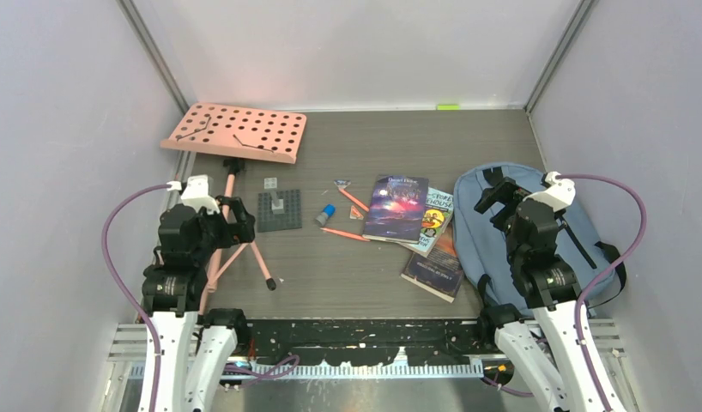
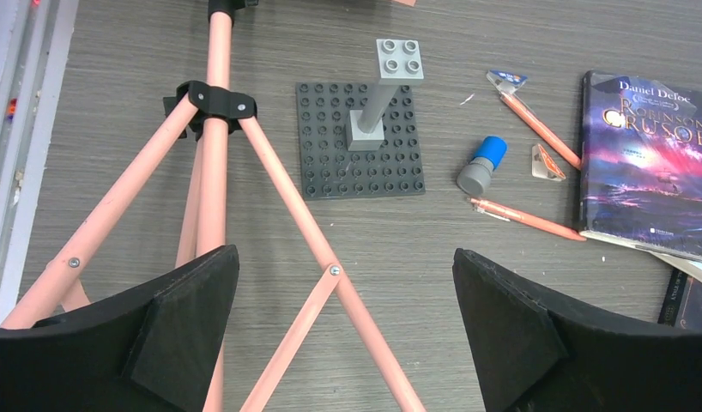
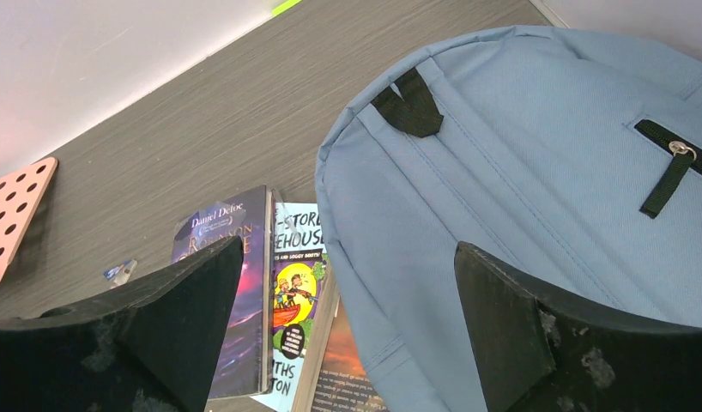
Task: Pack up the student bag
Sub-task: Adjust the student bag at the center of the board.
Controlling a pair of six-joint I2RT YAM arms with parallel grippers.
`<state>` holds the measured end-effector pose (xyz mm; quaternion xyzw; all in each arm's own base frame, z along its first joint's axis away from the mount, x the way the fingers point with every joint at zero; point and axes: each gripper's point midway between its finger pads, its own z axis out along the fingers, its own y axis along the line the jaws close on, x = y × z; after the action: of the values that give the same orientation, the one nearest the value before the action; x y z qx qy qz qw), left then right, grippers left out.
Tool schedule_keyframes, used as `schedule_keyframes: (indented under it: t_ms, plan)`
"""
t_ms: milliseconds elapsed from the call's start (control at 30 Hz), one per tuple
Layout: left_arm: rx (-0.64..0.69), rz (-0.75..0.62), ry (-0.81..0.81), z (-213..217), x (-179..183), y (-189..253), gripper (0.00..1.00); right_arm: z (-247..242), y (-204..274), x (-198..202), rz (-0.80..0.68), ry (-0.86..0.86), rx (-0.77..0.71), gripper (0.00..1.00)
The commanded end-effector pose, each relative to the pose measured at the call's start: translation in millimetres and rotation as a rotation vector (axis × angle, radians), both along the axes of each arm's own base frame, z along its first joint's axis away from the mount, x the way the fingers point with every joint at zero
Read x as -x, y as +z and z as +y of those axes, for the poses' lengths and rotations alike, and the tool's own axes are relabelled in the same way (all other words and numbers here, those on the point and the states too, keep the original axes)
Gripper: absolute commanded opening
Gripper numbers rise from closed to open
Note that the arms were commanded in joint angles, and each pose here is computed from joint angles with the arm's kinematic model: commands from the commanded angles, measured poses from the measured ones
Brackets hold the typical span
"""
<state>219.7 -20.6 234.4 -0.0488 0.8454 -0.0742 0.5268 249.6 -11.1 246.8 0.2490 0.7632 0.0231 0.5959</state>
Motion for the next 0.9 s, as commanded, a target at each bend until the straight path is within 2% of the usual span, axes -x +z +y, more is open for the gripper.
schedule_keyframes:
  t_ms: [0, 133, 233, 467, 633, 733, 867]
  plan:
    - [0.020, -0.042, 0.014, 0, -3, 16, 0.98, 1, 14, -2, -0.028, 0.005, -0.005, 1.00]
    - [0.019, -0.038, 0.023, 2, -4, 19, 0.99, 2, 8, -6, -0.003, 0.010, -0.001, 1.00]
    - [0.014, -0.010, -0.041, -7, -12, 26, 0.98, 5, 3, -11, 0.023, 0.022, 0.004, 1.00]
    - [0.106, -0.071, -0.167, -35, -57, 74, 0.99, 23, -13, -28, 0.127, 0.119, 0.010, 1.00]
    - [0.146, -0.021, -0.249, -50, -84, 57, 0.99, 45, -34, -40, 0.244, 0.234, 0.003, 1.00]
    - [0.179, 0.033, -0.295, -59, -84, 38, 0.99, 55, -45, -46, 0.300, 0.291, 0.000, 0.99]
    - [0.234, 0.035, -0.328, -68, -82, 30, 0.99, 65, -52, -59, 0.362, 0.335, 0.011, 0.94]
